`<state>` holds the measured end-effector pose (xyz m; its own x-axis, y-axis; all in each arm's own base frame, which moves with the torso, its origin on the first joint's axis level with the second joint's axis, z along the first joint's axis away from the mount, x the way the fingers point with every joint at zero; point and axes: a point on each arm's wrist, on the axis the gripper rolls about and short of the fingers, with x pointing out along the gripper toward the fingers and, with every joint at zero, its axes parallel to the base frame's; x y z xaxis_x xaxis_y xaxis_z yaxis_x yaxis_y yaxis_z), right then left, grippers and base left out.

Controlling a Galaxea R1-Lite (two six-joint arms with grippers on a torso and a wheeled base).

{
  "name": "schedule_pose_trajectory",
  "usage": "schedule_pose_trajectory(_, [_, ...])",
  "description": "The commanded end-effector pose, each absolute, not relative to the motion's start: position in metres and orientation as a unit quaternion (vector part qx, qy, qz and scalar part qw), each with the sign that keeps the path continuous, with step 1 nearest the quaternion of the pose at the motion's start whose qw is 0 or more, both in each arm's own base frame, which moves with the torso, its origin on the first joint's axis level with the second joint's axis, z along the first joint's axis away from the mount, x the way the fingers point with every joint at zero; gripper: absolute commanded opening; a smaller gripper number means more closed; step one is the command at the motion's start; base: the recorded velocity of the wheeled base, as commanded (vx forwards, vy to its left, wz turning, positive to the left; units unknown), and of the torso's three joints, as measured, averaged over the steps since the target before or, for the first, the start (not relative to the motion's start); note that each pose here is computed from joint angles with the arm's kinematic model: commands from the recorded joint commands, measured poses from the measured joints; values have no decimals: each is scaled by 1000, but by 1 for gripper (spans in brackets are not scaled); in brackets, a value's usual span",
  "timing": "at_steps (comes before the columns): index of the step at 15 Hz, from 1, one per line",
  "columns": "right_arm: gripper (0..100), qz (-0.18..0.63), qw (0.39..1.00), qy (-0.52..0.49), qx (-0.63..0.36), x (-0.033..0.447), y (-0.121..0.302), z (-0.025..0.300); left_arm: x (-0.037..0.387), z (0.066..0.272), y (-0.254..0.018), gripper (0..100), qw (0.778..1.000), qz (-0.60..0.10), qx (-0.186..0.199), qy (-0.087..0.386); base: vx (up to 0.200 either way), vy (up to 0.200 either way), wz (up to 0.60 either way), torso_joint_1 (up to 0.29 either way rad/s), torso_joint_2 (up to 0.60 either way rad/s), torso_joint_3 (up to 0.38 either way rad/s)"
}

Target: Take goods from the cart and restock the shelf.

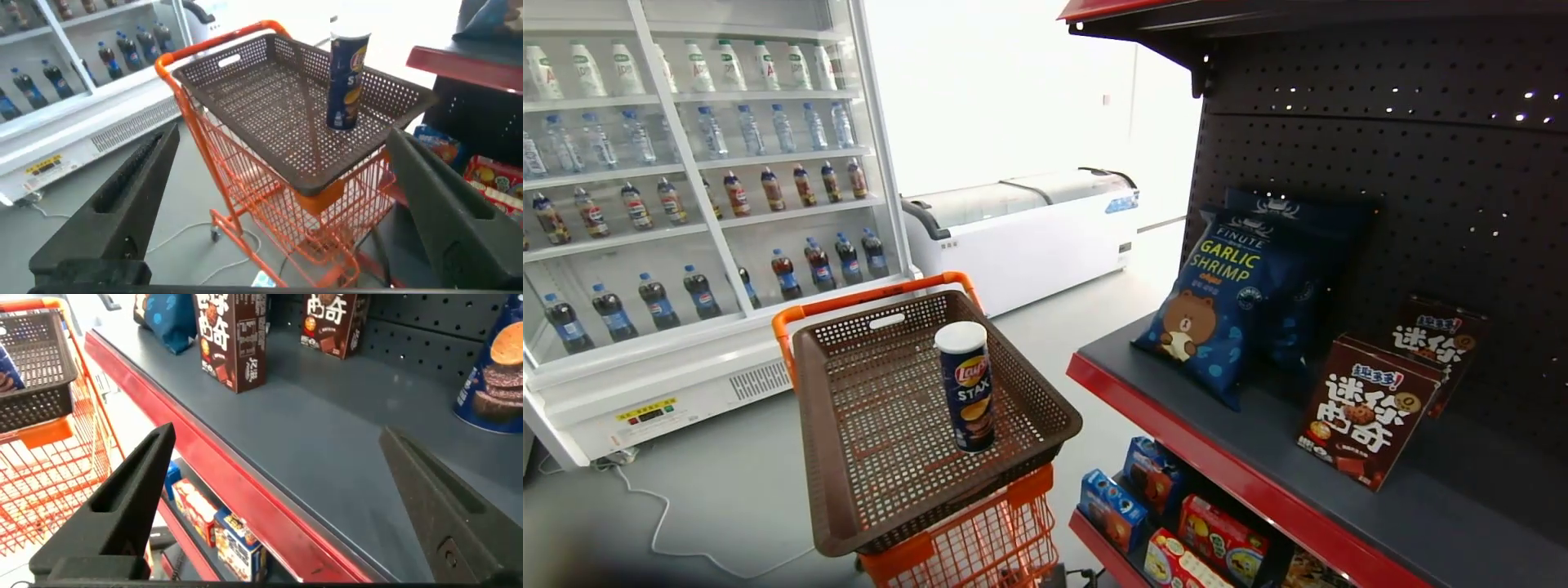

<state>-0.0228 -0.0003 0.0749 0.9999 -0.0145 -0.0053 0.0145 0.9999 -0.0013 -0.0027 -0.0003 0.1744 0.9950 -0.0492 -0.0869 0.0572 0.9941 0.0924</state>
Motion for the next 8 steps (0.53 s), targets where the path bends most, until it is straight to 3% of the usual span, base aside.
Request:
schedule_pose_trajectory(1, [100, -7, 1000, 4, -1, -23, 0, 75, 63, 196, -2, 100, 983, -32, 58, 171, 0, 0, 0, 0, 0, 0])
schedule_pose_trajectory(3, [100, -7, 1000, 3, -1, -23, 0, 75, 88, 192, -2, 100, 975, -29, 53, 216, 0, 0, 0, 0, 0, 0])
schedule_pose_trajectory(4, [100, -7, 1000, 3, -1, -23, 0, 75, 89, 192, -2, 100, 974, -29, 53, 216, 0, 0, 0, 0, 0, 0])
schedule_pose_trajectory(5, [100, -7, 1000, 3, 0, -23, 0, 75, 113, 185, -4, 100, 971, -80, 41, 224, 0, 0, 0, 0, 0, 0])
schedule_pose_trajectory(8, [100, -7, 1000, 4, -1, -23, 0, 75, 151, 171, -7, 100, 960, -117, 43, 251, 0, 0, 0, 0, 0, 0])
